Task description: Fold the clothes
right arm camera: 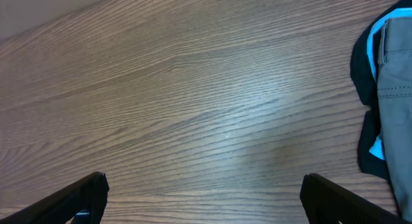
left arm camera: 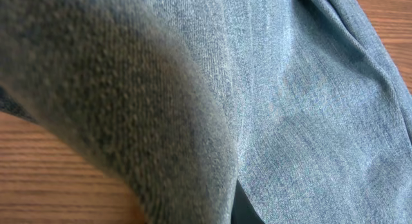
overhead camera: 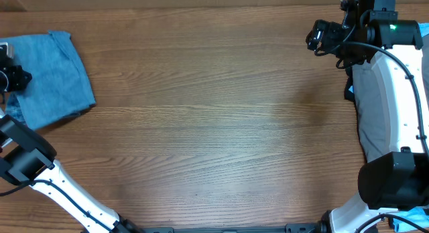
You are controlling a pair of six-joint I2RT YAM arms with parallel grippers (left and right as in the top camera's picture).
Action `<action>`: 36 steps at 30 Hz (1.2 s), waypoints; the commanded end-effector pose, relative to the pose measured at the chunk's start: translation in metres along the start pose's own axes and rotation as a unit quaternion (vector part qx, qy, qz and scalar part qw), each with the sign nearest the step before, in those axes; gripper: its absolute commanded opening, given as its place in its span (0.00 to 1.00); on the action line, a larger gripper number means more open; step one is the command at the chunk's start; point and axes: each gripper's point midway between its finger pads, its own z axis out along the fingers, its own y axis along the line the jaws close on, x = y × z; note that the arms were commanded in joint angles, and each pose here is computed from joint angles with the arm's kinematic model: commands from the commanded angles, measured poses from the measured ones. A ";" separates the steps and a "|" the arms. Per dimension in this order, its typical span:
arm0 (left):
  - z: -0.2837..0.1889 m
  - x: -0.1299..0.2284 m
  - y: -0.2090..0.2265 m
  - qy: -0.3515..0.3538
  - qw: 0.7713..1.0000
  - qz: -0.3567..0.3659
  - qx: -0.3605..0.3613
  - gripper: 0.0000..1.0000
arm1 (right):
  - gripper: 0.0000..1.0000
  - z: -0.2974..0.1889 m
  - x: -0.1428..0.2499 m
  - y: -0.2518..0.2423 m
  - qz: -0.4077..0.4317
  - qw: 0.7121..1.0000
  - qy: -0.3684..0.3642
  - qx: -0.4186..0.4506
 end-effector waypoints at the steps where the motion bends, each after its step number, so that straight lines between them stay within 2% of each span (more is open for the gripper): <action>1: -0.009 -0.014 0.004 -0.019 1.000 -0.002 -0.018 0.27 | 1.00 -0.001 -0.002 -0.001 -0.001 1.000 -0.005 0.002; 2: -0.009 -0.015 0.009 -0.019 0.999 -0.014 -0.032 0.68 | 1.00 -0.001 -0.002 -0.001 -0.001 1.000 -0.005 0.002; 3: -0.010 -0.018 0.019 -0.024 0.997 -0.038 -0.055 1.00 | 1.00 -0.001 -0.002 -0.001 -0.001 1.000 -0.004 0.002; 7: -0.020 -0.033 0.031 -0.051 0.992 -0.084 -0.082 1.00 | 1.00 -0.001 -0.002 -0.001 -0.001 1.000 -0.004 0.002; 10: -0.041 -0.059 0.034 -0.088 0.986 -0.107 -0.092 1.00 | 1.00 -0.001 -0.002 -0.001 -0.001 1.000 -0.005 0.002; 13: -0.065 -0.083 0.021 -0.114 0.983 -0.121 -0.074 1.00 | 1.00 -0.001 -0.002 -0.001 -0.001 1.000 -0.004 0.002; 15: -0.076 -0.091 -0.002 -0.116 0.985 -0.124 -0.034 1.00 | 1.00 -0.001 -0.002 -0.001 -0.001 1.000 -0.005 0.002; 16: -0.076 -0.091 -0.014 -0.110 0.986 -0.125 -0.008 0.94 | 1.00 -0.001 -0.002 -0.001 -0.001 1.000 -0.004 0.002; 18: -0.072 -0.082 -0.048 -0.085 0.985 -0.137 0.064 0.41 | 1.00 -0.001 -0.002 -0.001 -0.001 1.000 -0.005 0.002; 19: -0.068 -0.077 -0.059 -0.072 0.983 -0.143 0.087 0.33 | 1.00 -0.001 -0.002 -0.001 -0.001 1.000 -0.005 0.002; 21: -0.056 -0.066 -0.084 -0.038 0.980 -0.152 0.121 0.23 | 1.00 -0.001 -0.002 -0.001 -0.001 1.000 -0.004 0.002; 24: -0.031 -0.052 -0.116 0.007 0.981 -0.137 0.135 0.18 | 1.00 -0.001 -0.002 -0.001 -0.001 1.000 -0.005 0.002; 27: -0.002 -0.036 -0.137 0.053 0.986 -0.115 0.110 0.19 | 1.00 -0.001 -0.002 -0.001 -0.001 1.000 -0.005 0.002; 29: 0.010 -0.026 -0.143 0.076 0.987 -0.107 0.091 0.20 | 1.00 -0.001 -0.002 -0.001 -0.001 1.000 -0.005 0.002; 33: 0.024 -0.003 -0.134 0.121 0.982 -0.141 0.030 0.20 | 1.00 -0.001 -0.002 -0.001 -0.001 1.000 -0.004 0.002; 36: 0.033 0.013 -0.135 0.141 0.980 -0.138 0.034 0.23 | 1.00 -0.001 -0.002 -0.001 -0.001 1.000 -0.005 0.002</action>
